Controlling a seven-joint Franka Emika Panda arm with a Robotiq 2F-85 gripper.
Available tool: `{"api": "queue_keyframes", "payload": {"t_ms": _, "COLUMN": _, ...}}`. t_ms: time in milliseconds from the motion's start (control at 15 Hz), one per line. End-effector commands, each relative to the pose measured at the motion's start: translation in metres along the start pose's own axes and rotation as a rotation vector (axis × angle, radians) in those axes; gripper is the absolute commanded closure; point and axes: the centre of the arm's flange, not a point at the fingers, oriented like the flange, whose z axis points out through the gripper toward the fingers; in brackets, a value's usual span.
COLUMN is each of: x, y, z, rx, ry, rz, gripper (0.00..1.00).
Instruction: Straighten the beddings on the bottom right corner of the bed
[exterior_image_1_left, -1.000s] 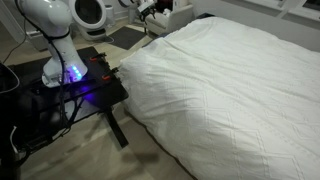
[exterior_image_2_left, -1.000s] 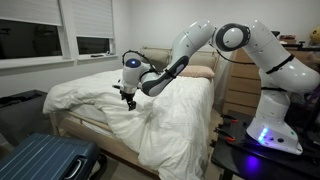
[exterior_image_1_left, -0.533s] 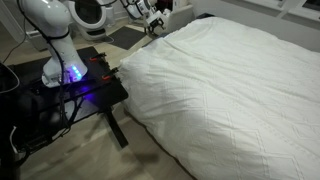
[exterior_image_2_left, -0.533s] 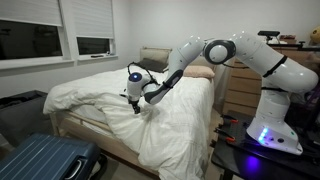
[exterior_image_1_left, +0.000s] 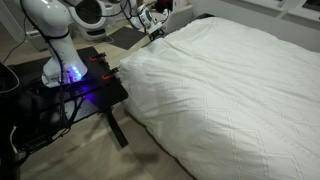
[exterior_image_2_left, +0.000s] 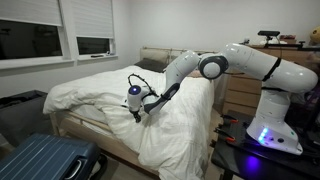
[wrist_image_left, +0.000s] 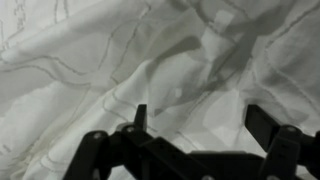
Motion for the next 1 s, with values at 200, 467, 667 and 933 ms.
{"api": "queue_keyframes", "payload": {"t_ms": 200, "x": -0.003, "y": 0.022, "z": 0.035, "rx": -0.078, "ry": -0.091, "rz": 0.079, "gripper": 0.00}}
{"api": "queue_keyframes", "payload": {"t_ms": 467, "x": -0.010, "y": 0.024, "z": 0.048, "rx": -0.069, "ry": -0.126, "rz": 0.096, "gripper": 0.00}}
{"api": "queue_keyframes", "payload": {"t_ms": 667, "x": -0.012, "y": 0.025, "z": 0.047, "rx": -0.048, "ry": -0.133, "rz": 0.084, "gripper": 0.32}}
{"api": "queue_keyframes", "payload": {"t_ms": 933, "x": -0.015, "y": 0.025, "z": 0.042, "rx": -0.051, "ry": -0.143, "rz": 0.086, "gripper": 0.64}}
